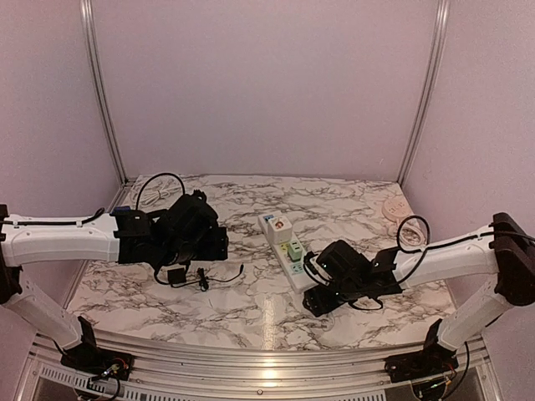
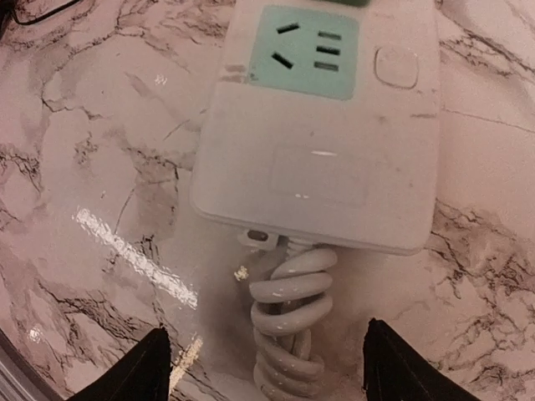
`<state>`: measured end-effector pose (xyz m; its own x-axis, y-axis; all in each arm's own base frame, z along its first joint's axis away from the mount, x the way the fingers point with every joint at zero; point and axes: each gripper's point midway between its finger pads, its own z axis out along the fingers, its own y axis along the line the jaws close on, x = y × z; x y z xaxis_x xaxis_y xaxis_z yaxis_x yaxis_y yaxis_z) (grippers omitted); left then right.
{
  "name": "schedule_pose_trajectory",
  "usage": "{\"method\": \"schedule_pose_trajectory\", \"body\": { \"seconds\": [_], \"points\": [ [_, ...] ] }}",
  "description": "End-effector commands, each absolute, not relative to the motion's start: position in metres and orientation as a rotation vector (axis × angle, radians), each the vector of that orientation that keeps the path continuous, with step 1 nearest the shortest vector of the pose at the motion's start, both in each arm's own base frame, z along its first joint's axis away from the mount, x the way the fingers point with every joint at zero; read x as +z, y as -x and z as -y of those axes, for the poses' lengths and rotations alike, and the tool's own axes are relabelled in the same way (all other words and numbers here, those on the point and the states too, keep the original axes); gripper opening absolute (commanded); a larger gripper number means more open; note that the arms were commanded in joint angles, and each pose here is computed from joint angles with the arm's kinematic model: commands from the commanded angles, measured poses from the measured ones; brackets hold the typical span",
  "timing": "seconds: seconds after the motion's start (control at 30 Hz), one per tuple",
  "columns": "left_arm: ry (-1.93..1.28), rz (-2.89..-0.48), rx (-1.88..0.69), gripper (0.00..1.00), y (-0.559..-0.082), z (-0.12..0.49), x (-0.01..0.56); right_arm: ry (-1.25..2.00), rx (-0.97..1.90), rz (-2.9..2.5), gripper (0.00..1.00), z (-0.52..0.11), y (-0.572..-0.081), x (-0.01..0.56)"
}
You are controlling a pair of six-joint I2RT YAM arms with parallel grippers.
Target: Insert the plug
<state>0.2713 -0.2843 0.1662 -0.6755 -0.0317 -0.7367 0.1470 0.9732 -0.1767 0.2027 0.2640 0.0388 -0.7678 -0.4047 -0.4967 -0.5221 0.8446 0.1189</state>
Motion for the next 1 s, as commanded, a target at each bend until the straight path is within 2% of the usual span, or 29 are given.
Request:
{"method": "schedule_pose_trajectory", "body": {
  "seconds": [0.0,0.17,0.33,0.43,0.57,0.73,0.87,0.97],
  "points": [
    [-0.039,-2.243,-0.263,0.88,-0.270,0.254,0.184,0.629,0.336,-2.605,0.71,-0.264,-0.201,0.024],
    [-0.012,-2.227,-0.278,0.89,-0.265,0.241,0.187,0.671,0.433,-2.601,0.57,-0.287,-0.200,0.021],
    [-0.012,-2.236,-0.287,0.89,-0.265,0.243,0.182,0.698,0.467,-2.546,0.32,-0.324,-0.224,0.029],
    [-0.011,-2.239,-0.299,0.89,-0.265,0.245,0.181,0.728,0.456,-2.524,0.26,-0.349,-0.241,0.029],
    [-0.007,-2.246,-0.296,0.89,-0.264,0.244,0.178,0.743,0.486,-2.483,0.26,-0.386,-0.270,0.033],
    [0.013,-2.259,-0.296,0.89,-0.261,0.239,0.172,0.634,0.604,-2.451,0.27,-0.415,-0.334,0.027],
    [0.018,-2.265,-0.277,0.89,-0.259,0.234,0.168,0.711,0.765,-2.361,0.40,-0.448,-0.354,0.041],
    [0.011,-2.268,-0.236,0.90,-0.260,0.231,0.165,0.818,0.914,-2.263,0.54,-0.466,-0.334,0.078]
  ]
}}
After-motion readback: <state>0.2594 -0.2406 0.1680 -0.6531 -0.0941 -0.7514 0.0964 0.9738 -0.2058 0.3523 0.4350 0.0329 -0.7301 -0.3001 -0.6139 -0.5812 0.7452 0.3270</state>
